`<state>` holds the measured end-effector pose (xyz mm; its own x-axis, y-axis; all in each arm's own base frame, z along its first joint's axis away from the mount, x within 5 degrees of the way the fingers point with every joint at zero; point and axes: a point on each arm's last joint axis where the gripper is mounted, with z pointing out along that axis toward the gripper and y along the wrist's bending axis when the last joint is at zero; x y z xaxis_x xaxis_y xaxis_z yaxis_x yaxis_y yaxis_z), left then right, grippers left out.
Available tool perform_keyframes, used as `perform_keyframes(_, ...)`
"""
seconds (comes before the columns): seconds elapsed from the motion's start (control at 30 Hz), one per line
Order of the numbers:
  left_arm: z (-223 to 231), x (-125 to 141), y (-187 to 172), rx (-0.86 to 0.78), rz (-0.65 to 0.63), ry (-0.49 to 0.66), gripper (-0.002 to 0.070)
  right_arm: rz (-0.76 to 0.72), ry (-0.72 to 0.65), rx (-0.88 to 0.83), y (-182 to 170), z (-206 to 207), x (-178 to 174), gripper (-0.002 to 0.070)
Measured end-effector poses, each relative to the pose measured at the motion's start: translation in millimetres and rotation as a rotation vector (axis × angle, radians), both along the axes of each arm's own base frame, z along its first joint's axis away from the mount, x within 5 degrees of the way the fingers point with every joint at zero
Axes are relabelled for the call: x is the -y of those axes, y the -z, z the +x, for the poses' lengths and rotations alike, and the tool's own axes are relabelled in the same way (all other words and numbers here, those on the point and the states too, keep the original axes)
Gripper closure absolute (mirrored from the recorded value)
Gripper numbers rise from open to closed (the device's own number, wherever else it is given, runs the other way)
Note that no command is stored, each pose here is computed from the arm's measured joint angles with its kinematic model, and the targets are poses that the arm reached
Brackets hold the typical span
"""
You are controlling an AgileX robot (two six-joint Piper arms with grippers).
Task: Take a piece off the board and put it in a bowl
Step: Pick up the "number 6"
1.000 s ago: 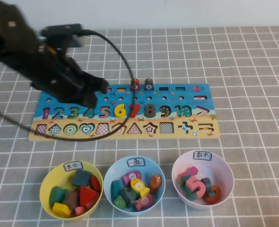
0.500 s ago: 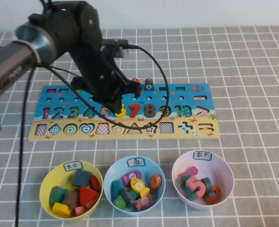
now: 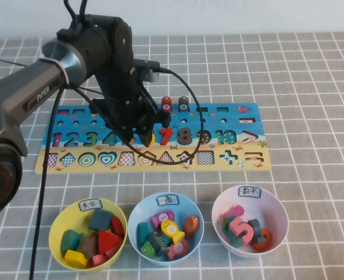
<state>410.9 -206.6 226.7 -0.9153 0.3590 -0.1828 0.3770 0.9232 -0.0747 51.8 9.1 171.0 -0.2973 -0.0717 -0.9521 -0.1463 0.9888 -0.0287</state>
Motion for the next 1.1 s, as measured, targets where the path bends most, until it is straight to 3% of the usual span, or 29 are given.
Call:
perform_keyframes(0.1,3.7,-1.6,4.1,0.013,0.009,-0.037,0.0328,0.0,0.0,0.0,0.0,0.0,0.0,0.0694)
perform_keyframes(0.23,8.2,0.4,4.3,0.055,-0.016,-0.063,0.0303,0.0,0.0,0.002,-0.1,-0.1,0.0,0.0694)
perform_keyframes(0.73,23.3,11.7,-0.7,0.134,-0.069,-0.086,0.0298,0.0,0.0,0.002,-0.1,-0.1,0.0,0.0694)
perform_keyframes(1.1,31.1,16.0,16.4,0.061,-0.039,-0.12,0.0327,0.0,0.0,0.002,-0.1,-0.1,0.0,0.0694)
